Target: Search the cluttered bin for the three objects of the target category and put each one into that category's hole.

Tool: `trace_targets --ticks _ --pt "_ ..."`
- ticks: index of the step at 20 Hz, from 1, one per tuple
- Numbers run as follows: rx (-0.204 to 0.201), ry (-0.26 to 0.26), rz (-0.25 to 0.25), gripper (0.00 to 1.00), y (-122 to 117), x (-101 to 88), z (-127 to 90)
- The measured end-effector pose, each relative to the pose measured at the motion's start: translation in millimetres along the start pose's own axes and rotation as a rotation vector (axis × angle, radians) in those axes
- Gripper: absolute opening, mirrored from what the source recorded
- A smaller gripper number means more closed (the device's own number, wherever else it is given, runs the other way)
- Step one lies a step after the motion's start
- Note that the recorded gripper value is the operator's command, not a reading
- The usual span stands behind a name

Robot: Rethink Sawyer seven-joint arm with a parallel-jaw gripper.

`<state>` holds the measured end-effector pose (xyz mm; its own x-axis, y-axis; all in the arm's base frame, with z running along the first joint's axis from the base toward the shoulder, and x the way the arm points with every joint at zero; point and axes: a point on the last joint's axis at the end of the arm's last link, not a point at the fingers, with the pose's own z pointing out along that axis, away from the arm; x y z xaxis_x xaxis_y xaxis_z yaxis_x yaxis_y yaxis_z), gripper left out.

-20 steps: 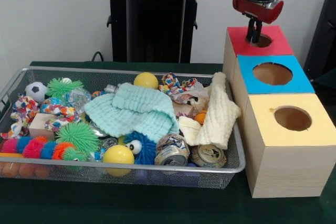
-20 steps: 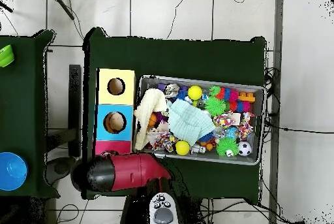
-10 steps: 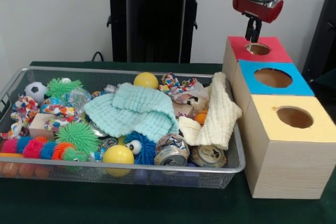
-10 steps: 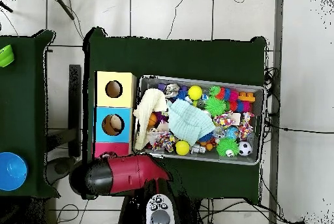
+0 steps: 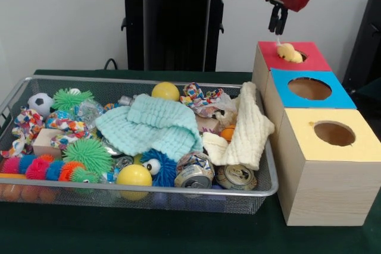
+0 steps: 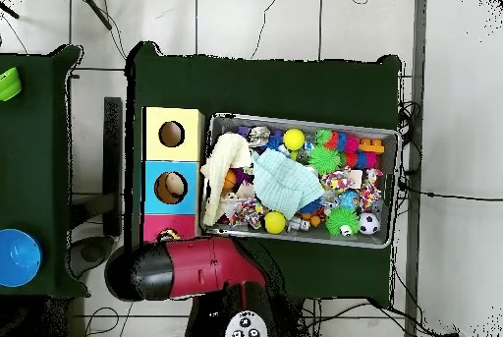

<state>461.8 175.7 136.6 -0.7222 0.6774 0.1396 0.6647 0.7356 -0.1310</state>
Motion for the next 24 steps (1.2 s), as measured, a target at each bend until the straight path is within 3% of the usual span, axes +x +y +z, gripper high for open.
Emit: trace_targets --ticks 1,2,24 --pt "0.001 -0.002 0.002 0.00 -0.9 -0.7 -1.4" --pt "-0.001 -0.008 0.007 1.00 -2.4 -2.5 -4.3" --pt "0.023 -0.001 0.012 1.00 -10.8 -3.9 5.4"
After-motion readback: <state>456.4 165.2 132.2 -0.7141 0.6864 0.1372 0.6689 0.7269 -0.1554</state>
